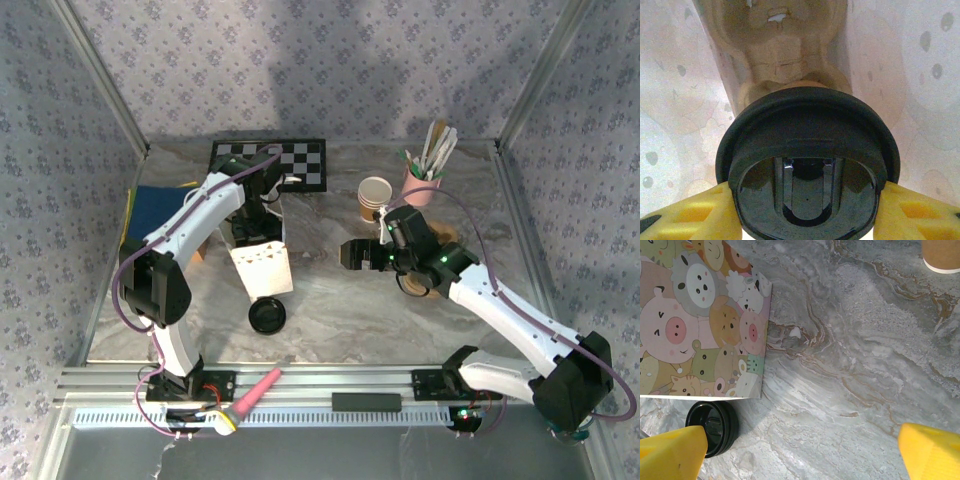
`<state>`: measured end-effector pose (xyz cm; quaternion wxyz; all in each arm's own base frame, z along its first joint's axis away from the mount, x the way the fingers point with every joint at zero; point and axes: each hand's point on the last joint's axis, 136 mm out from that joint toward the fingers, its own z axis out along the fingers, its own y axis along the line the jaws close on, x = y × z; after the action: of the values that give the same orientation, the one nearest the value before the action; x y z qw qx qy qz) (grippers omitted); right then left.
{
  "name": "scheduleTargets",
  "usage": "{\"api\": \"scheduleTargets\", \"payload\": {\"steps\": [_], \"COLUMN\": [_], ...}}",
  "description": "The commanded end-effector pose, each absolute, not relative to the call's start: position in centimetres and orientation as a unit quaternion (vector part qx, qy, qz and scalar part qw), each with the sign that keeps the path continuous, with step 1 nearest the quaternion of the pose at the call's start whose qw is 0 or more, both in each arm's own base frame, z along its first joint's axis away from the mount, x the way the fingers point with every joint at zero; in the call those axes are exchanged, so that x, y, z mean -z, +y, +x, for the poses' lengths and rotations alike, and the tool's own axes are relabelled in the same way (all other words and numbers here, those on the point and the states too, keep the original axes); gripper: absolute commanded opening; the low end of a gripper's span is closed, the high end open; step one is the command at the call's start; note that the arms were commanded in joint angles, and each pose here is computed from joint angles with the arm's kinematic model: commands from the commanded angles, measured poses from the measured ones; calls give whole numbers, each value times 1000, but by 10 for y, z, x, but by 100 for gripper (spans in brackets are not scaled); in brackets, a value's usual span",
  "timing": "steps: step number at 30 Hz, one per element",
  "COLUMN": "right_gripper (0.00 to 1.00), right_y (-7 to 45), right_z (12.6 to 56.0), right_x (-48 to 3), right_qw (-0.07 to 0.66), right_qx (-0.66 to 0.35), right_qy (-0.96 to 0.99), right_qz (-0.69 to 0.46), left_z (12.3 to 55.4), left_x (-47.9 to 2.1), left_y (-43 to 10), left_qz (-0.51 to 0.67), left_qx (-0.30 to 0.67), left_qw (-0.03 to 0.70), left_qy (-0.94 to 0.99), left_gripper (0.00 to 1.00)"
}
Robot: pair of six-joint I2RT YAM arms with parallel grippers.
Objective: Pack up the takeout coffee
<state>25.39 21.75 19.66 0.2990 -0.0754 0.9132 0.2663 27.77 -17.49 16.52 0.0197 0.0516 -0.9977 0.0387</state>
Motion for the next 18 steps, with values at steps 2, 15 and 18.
{"api": "scheduleTargets", "payload": {"steps": [2,15,18], "right_gripper": [100,100,100], "right_y": [217,216,216], "right_z": [254,253,254], "right_x": [-201,-202,-203], "right_qw": [303,304,305], "right_qx": [-263,-263,-263], "right_qy": [913,912,912], "right_qz": [-75,-75,-75], "left_z": [275,274,274], "left_x": [-171,-156,-153], "left_y": [-171,-164,-162], "left_qz": [50,51,51], "left_qx": [-40,-24,-23], "left_qw": [18,25,25], "left_qy": [-998,-998,-998], "left_gripper": [49,49,49]}}
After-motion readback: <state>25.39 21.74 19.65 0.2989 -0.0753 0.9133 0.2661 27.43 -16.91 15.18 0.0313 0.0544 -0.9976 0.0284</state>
